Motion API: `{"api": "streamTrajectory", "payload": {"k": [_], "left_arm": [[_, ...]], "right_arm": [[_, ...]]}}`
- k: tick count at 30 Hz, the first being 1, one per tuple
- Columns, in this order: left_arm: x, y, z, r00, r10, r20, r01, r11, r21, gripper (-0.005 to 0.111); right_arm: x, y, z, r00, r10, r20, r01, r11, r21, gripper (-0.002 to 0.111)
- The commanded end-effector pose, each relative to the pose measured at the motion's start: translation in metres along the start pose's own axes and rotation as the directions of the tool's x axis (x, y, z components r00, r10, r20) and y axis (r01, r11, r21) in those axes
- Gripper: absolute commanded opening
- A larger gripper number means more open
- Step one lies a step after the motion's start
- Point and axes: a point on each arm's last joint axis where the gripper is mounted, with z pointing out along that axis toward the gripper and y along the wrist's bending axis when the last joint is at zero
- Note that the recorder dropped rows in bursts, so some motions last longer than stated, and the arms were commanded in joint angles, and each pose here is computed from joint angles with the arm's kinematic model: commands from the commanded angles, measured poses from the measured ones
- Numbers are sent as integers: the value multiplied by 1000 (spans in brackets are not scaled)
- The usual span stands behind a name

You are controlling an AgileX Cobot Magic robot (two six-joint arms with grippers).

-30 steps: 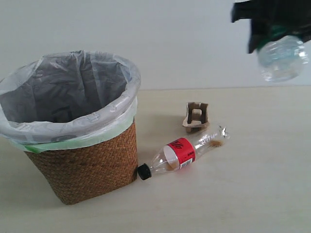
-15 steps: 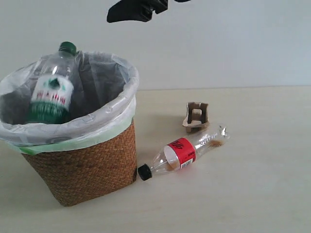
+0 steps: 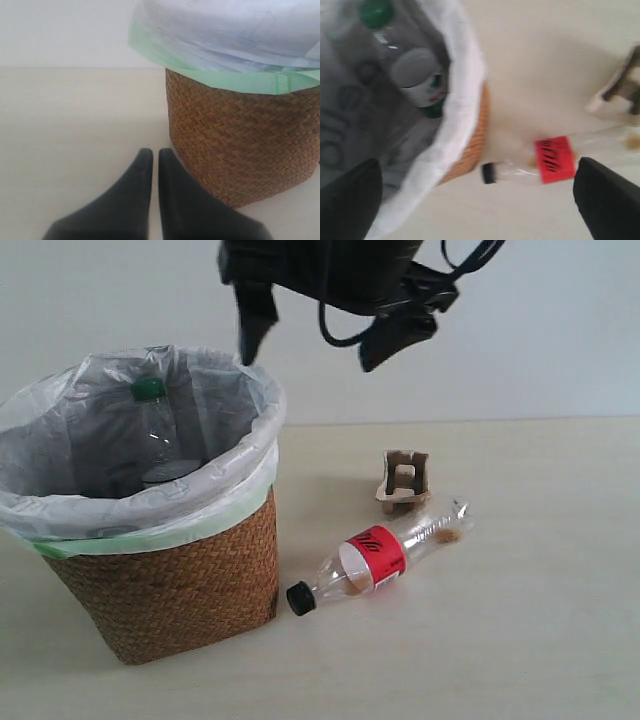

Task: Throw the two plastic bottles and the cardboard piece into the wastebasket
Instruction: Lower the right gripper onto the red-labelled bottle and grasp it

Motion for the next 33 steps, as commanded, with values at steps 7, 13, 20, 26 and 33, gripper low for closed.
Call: {"api": "streamTrajectory", "payload": {"k": [7,13,20,26,33], "left_arm": [[1,0,0,1000,2,5,-2,1000,8,4],[1,0,0,1000,2,5,-2,1000,8,4],[1,0,0,1000,2,5,-2,1000,8,4],[1,0,0,1000,2,5,-2,1000,8,4],[1,0,0,1000,2,5,-2,1000,8,4]], "right_arm": [[26,-35,33,896,-383,-223,430,874,226,82],[58,-63,66,694,-540,-476,689,690,221,70],[90,-70,99,458,-738,-496,853,522,11,70],[99,-71,121,383,-840,-383,912,410,13,70],[113,-72,137,241,-923,-299,967,254,-5,70]]}}
